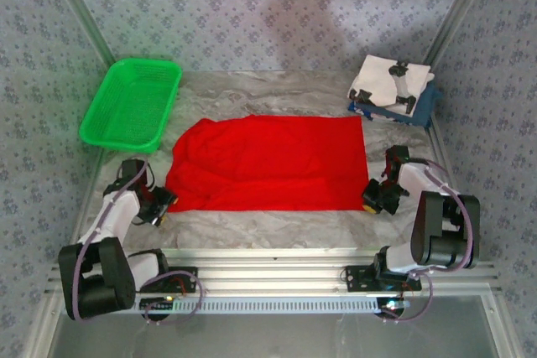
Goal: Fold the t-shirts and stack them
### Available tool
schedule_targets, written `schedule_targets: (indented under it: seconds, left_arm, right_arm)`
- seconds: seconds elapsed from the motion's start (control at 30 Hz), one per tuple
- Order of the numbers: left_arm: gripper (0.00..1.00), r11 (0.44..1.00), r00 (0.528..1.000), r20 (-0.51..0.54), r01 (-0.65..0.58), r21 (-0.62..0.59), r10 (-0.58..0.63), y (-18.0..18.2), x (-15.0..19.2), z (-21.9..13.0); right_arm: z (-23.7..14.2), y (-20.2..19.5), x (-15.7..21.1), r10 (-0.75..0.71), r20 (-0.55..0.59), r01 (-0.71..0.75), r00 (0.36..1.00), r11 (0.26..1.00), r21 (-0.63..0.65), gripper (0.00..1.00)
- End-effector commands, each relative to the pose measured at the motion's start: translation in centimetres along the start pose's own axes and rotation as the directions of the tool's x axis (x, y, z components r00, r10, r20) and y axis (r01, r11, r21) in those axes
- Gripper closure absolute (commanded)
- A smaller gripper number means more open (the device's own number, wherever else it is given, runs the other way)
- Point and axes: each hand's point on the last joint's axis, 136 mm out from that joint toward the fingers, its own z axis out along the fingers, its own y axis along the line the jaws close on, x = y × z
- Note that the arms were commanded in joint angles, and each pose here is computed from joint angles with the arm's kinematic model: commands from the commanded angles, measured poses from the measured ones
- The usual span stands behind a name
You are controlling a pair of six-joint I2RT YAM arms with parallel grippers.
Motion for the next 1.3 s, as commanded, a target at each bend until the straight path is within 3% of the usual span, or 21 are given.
schedule_targets:
  seconds: [0.0,0.17,0.27,0.33,0.5,0.7,0.8,1.03,1.17,1.27]
  left_arm:
    - [0.46,0.995,0.999,0.022,0.023,0.099,-0.025,-2.1,-0.9,0.8]
    - [0.6,0.995,1.0,0.01,0.018,0.101,-0.019,-2.3,-1.0,2.2]
    - [0.8,0.999,1.0,-0.001,0.005,0.035,-0.005,-1.2,-0.9,2.2]
    - [0.88,1.0,1.0,0.006,-0.003,-0.031,0.004,0.0,-1.0,1.4]
    - [0.93,0.987,0.999,0.049,0.007,-0.161,0.001,3.4,-1.5,-1.2]
    - [0.93,0.982,0.999,0.04,0.019,-0.19,-0.011,4.4,-1.1,-1.0]
    - [0.89,0.987,0.999,0.029,0.022,-0.162,-0.017,4.0,-0.8,-1.0]
    - [0.59,0.994,0.998,0.057,0.013,-0.105,-0.007,1.8,-0.7,-4.2]
    - [0.48,0.989,0.99,0.086,-0.102,-0.108,0.111,-1.0,-0.1,-7.0]
    - [0.42,0.987,0.985,0.061,-0.159,-0.033,0.161,-3.6,2.0,-7.9]
  right_arm:
    - [0.0,0.0,0.0,-0.008,-0.005,0.008,1.0,1.0,0.011,1.0]
    - [0.1,-0.1,0.2,-0.009,-0.013,0.01,1.0,1.0,0.013,1.0]
    - [0.1,-0.1,0.2,-0.009,-0.015,0.009,1.0,1.0,0.016,1.0]
    - [-0.1,-0.4,0.3,-0.007,-0.02,0.007,1.0,0.999,0.033,1.0]
    - [-0.6,-1.3,0.3,0.011,-0.003,-0.011,1.0,0.997,0.08,1.0]
    - [-0.6,-1.5,0.1,0.011,0.005,-0.011,1.0,0.996,0.093,1.0]
    - [-0.6,-1.2,0.1,0.005,0.007,-0.005,1.0,0.997,0.08,1.0]
    - [-2.6,0.6,0.8,0.0,0.017,0.0,1.0,1.0,-0.014,0.68]
    - [-4.4,2.4,2.1,-0.05,0.026,0.052,0.998,0.994,-0.094,0.51]
    - [-6.2,4.8,3.1,-0.133,0.069,0.144,0.989,0.97,-0.195,0.37]
